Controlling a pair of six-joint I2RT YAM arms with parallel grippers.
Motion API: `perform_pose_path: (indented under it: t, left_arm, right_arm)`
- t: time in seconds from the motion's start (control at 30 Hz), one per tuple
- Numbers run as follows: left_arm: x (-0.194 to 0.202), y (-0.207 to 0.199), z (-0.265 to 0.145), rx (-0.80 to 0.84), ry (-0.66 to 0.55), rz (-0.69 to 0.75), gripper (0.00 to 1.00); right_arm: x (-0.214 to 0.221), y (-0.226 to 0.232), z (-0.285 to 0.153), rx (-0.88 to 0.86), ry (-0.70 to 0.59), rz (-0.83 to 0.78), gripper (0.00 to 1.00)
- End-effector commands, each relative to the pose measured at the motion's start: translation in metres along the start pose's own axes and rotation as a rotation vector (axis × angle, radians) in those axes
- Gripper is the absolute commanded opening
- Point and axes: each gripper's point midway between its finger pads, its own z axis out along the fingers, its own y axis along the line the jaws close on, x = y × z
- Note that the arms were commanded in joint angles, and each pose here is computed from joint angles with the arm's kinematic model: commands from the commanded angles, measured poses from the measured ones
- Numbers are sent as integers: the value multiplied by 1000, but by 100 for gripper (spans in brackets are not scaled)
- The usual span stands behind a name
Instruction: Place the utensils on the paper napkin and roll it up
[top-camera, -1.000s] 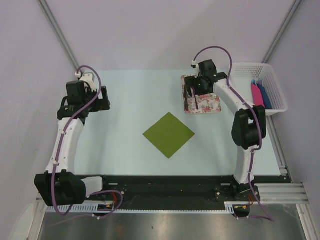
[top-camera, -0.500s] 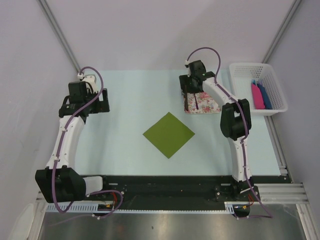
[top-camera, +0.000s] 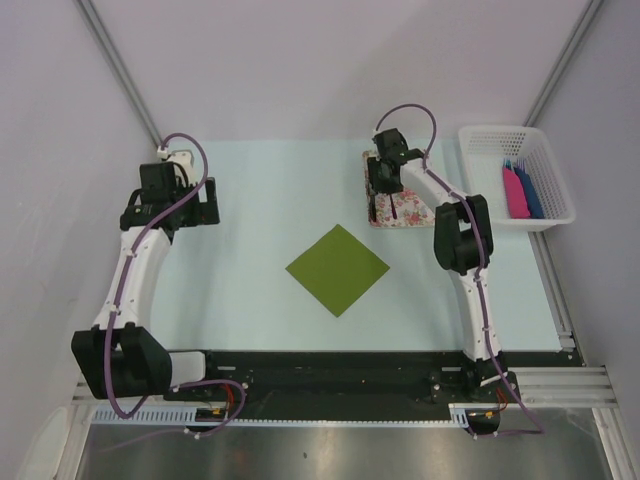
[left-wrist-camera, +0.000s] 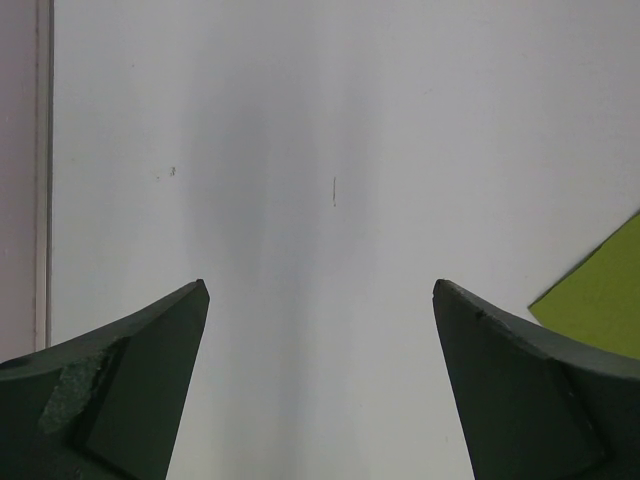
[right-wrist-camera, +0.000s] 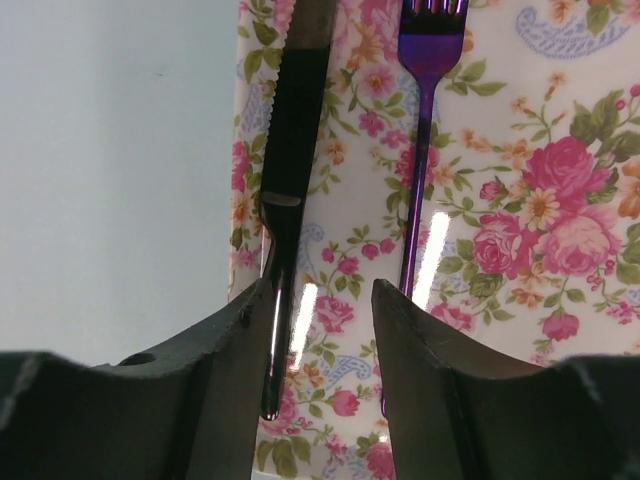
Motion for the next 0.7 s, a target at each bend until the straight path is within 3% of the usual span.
perform_pose_path:
  t: [0.0,0.37,0.67]
  left_arm:
    - [-15,5,-2,-18,-37,18,100]
    - [-8,12,4,-57,-4,18,100]
    - [-9,13,5,-62,-1,25,100]
  right_arm:
    - [-23,7,5,23,-70,10,49]
    - [-15,18,27,31,-61,-4,45]
    - [16,-5,32,-10,49,42,28]
